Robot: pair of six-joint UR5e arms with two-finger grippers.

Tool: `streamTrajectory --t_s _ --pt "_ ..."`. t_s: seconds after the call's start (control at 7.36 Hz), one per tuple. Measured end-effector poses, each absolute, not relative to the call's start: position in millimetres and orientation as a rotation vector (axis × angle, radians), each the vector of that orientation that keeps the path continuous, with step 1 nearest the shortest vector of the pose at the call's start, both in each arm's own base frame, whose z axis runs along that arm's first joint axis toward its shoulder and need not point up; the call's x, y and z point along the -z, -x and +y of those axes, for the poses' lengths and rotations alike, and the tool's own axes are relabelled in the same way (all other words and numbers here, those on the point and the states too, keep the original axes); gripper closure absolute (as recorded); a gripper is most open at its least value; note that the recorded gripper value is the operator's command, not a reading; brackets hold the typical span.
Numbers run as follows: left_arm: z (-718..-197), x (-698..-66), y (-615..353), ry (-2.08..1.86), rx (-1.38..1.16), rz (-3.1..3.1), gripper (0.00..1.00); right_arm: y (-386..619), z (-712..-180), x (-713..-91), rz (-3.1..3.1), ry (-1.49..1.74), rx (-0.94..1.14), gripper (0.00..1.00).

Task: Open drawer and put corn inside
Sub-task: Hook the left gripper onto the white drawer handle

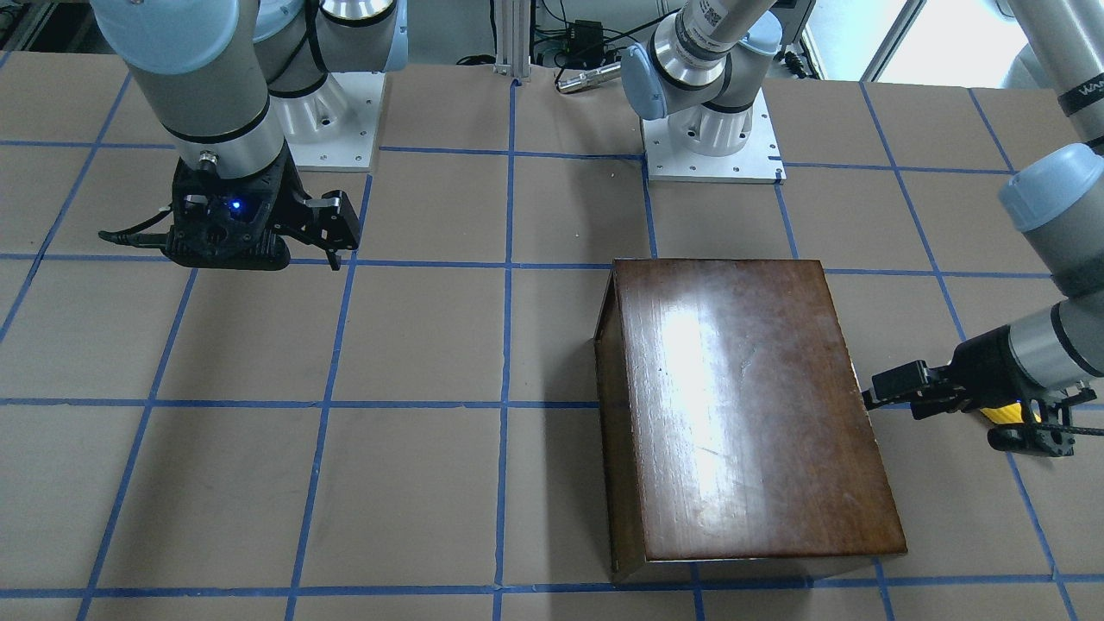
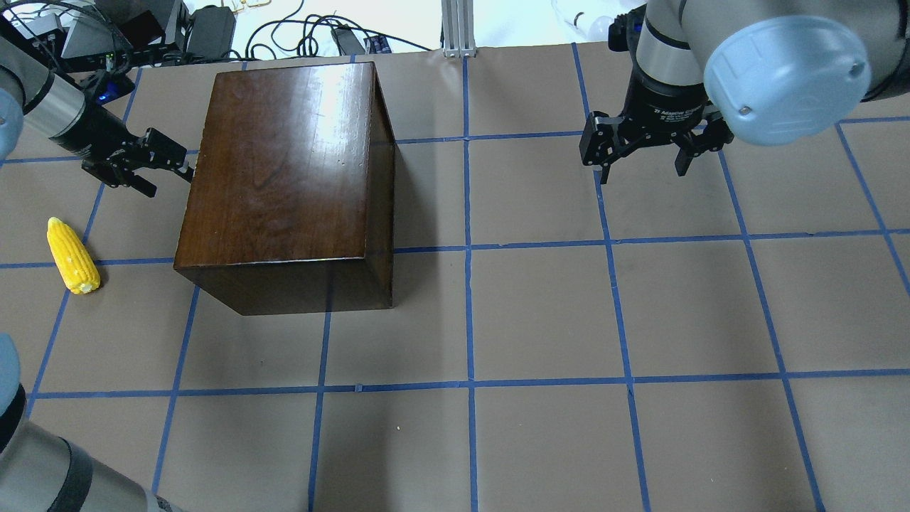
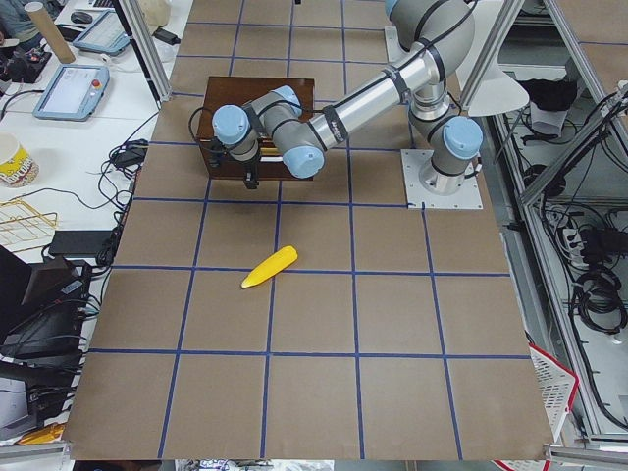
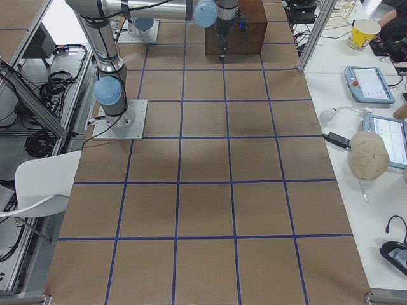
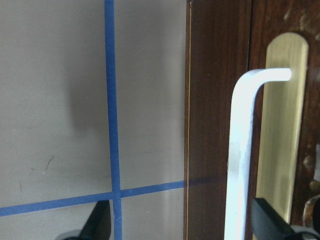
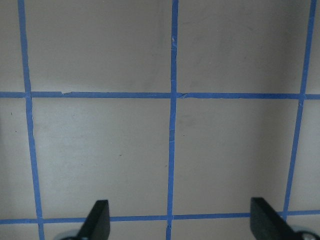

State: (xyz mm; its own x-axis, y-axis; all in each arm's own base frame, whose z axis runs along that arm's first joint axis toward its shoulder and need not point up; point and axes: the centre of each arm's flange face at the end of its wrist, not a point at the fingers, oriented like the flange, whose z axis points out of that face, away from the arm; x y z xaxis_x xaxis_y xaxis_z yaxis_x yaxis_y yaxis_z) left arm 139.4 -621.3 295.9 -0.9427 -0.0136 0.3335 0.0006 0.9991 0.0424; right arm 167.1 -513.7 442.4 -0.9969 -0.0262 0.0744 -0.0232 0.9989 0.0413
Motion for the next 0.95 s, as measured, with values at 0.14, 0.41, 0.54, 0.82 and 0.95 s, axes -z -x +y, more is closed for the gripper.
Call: streamTrajectory --t_s 0.14,0.41,0.54,0.82,0.95 --pt "-621.8 -295.5 -138.5 -0.012 0.057 -2.793 0.0 -167.0 -513.6 -442.3 -3.066 -0.038 0.062 0.0" --pt "-622.6 -292.8 -136.7 -0.013 0.058 -2.783 0.0 -167.1 -513.6 -442.3 -3.066 -0.038 0.062 0.0" --pt "-623.3 -289.5 -136.5 -0.014 0.064 -2.778 0.0 -167.1 -513.6 -442.4 -3.066 -0.038 0.062 0.0" --pt "-624.1 -279.4 -136.4 -0.019 0.084 -2.768 0.0 -167.1 -513.8 -442.7 -3.066 -0.038 0.061 0.0" --pt "-622.8 -273.7 -135.7 -0.022 0.094 -2.763 0.0 -167.1 -513.7 -442.8 -3.066 -0.038 0.061 0.0"
